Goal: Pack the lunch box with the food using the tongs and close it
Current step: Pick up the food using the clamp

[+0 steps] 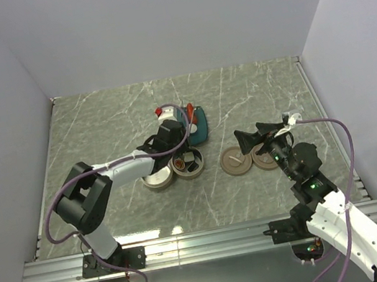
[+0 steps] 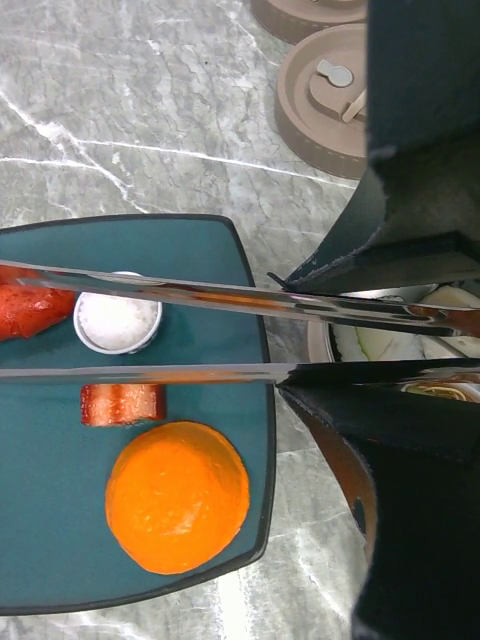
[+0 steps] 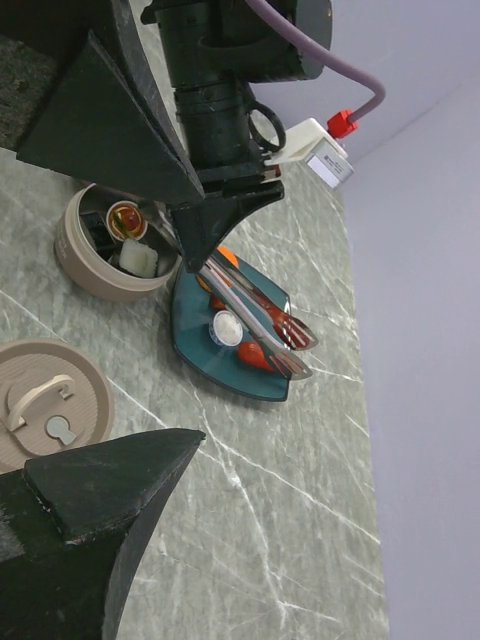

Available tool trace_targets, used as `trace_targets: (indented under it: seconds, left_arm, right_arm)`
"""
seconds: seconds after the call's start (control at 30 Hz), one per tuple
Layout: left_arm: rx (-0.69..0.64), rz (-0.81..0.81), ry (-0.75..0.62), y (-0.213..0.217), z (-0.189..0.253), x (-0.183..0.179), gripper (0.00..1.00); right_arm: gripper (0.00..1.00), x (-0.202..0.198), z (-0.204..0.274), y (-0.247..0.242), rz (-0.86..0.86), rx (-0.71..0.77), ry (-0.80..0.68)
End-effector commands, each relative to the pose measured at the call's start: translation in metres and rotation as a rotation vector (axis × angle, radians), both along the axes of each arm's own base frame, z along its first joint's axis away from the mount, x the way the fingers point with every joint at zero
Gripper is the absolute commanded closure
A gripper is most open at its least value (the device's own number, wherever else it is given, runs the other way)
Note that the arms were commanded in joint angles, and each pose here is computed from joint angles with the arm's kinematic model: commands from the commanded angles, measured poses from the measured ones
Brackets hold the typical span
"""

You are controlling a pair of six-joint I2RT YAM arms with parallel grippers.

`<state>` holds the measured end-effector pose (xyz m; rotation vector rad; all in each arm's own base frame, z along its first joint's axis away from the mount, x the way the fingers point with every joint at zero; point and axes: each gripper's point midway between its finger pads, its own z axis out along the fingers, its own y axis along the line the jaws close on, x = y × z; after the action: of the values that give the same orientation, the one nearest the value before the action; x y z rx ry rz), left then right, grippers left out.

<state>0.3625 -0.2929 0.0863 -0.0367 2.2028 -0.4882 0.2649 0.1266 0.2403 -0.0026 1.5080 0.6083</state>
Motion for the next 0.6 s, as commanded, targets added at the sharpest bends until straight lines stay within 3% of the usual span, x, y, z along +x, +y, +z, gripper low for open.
trace_targets:
  seconds: [0.0,0.3,0.57]
  left_arm:
    - [-0.023,-0.012,-0.018,-0.010,0.017,0.010,0.56]
    - [-0.026,-0.049,-0.014,-0.019,0.022,0.011,0.56]
    - [-0.015,-0.063,-0.017,-0.020,0.025,0.012,0.74]
  right_arm:
    - [0.00,-0.002,0.006,-0.002,0.000,0.002,-0.026]
    - [0.00,-0.002,0.006,-0.002,0.001,0.002,-0.028]
    - [0.00,-0.003,0.007,-0.003,-0.003,0.004,-0.030]
